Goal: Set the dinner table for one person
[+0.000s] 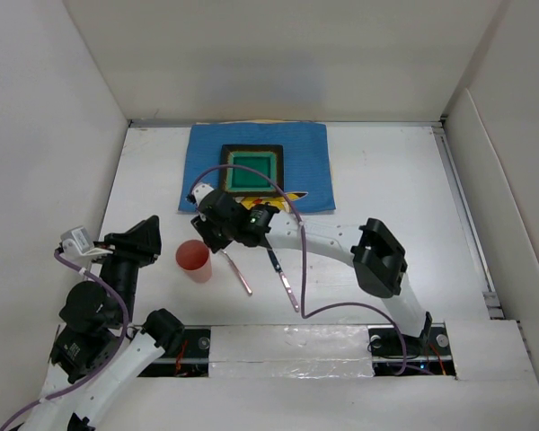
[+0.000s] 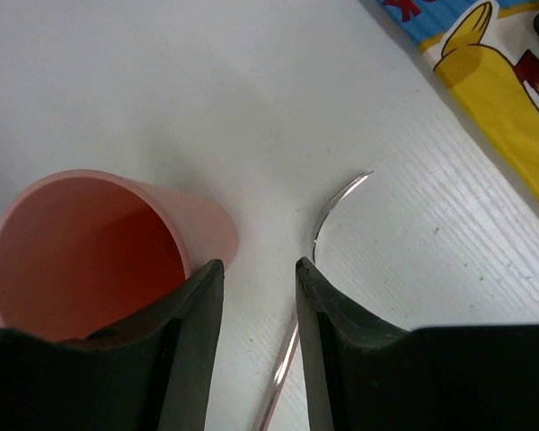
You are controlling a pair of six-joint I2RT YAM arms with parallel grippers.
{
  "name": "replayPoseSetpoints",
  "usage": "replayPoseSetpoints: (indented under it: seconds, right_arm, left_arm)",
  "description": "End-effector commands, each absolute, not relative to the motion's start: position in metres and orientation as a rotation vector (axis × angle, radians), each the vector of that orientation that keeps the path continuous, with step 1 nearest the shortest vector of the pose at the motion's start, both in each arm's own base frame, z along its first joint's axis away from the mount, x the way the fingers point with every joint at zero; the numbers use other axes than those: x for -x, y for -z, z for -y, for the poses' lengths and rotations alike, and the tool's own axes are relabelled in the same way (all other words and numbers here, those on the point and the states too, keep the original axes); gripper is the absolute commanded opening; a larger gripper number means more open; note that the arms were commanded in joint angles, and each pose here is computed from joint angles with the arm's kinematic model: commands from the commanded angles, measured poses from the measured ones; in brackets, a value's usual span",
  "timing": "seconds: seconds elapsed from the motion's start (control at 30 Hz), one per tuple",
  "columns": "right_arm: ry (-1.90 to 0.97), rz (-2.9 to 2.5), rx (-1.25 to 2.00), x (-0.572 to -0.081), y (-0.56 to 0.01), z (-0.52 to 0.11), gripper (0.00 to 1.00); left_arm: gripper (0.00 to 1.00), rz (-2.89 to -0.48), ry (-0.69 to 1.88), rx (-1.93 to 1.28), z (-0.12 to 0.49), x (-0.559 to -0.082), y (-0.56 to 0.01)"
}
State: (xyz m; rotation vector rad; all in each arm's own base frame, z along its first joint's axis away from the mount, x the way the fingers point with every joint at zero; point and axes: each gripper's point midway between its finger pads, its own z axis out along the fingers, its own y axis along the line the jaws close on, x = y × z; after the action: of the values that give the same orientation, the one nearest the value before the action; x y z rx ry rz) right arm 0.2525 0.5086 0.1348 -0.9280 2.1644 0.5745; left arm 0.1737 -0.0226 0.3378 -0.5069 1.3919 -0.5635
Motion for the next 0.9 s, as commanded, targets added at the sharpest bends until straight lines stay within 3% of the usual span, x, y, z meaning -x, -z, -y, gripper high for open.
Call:
replayPoseSetpoints:
  seconds: [0.0,0.17,0.43,0.87]
  right_arm:
    - [-0.669,-2.109,0.909,-0.248,-0.164,-0.528,0.43]
    - [-0.542,-2.097,0.806,-0.264,-0.175,-0.505,0.43]
    - [-0.615,-1.984,0.715,-0.256,-0.238,-0.487,0.46]
    - [-0.732,-2.087,0.901,-0.222,-0.174,-0.527,0.49]
  left_arm:
    - [0.35,-1.389,0.572,0.497,0.027,-0.177,-0.341]
    - [0.35,-1.378,0.578,0.495,0.027,-0.176,-0.342]
    - [0.35,-1.397,0.576,0.478,0.032,-0.18,-0.341]
    - [0.35,-1.382,0.58,0.493,0.028,-0.177,-0.342]
